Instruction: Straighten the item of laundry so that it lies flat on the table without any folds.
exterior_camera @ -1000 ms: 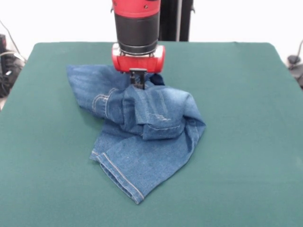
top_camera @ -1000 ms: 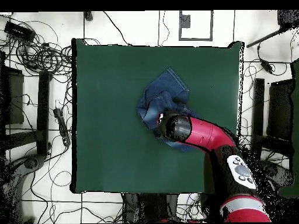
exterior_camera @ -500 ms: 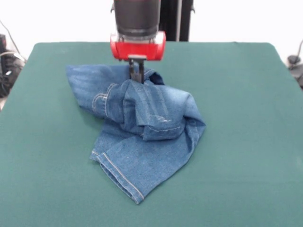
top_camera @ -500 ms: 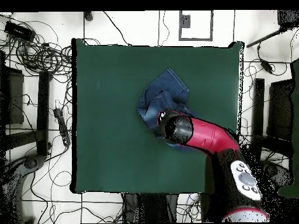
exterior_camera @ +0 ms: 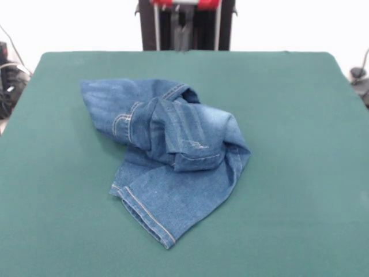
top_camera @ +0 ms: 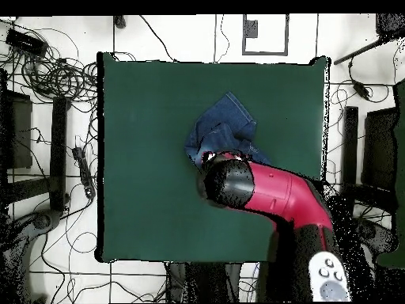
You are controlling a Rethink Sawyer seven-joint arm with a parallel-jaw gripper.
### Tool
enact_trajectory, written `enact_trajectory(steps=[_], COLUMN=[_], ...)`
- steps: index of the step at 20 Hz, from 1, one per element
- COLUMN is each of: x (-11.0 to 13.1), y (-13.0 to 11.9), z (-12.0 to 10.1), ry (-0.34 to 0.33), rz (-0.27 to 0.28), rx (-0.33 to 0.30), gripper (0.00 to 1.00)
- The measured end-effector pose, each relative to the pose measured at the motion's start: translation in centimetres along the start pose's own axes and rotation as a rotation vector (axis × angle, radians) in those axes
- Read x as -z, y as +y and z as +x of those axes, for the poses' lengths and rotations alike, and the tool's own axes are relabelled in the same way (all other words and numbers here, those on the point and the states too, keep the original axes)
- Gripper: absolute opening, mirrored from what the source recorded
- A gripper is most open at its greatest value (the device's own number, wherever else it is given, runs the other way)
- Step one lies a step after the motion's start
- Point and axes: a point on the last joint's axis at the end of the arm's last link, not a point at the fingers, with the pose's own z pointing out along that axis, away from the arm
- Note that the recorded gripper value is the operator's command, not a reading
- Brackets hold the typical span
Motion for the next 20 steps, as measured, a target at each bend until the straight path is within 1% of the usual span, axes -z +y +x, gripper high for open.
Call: enact_trajectory(steps=[3,6,8,9,15,20], x=[3.5,4.9,5.1,5.2,4.5,1.3], y=[1.4,1.6,1.5,0.7,-0.6,-2.1], z=[-0.2,-0.5,-0.7,-0.9,-1.0,-0.7], ry=[-0.005,-0.026,-0.032,-0.042,-0.046,-0.037], rz=[0.003,0.001,0.001,0.0,0.004,0.005], rx=[0.011,0.006,0.001,-0.016,-0.038,-0.062], gripper=[0.0,0.0,0.0,1.0,1.0,1.0])
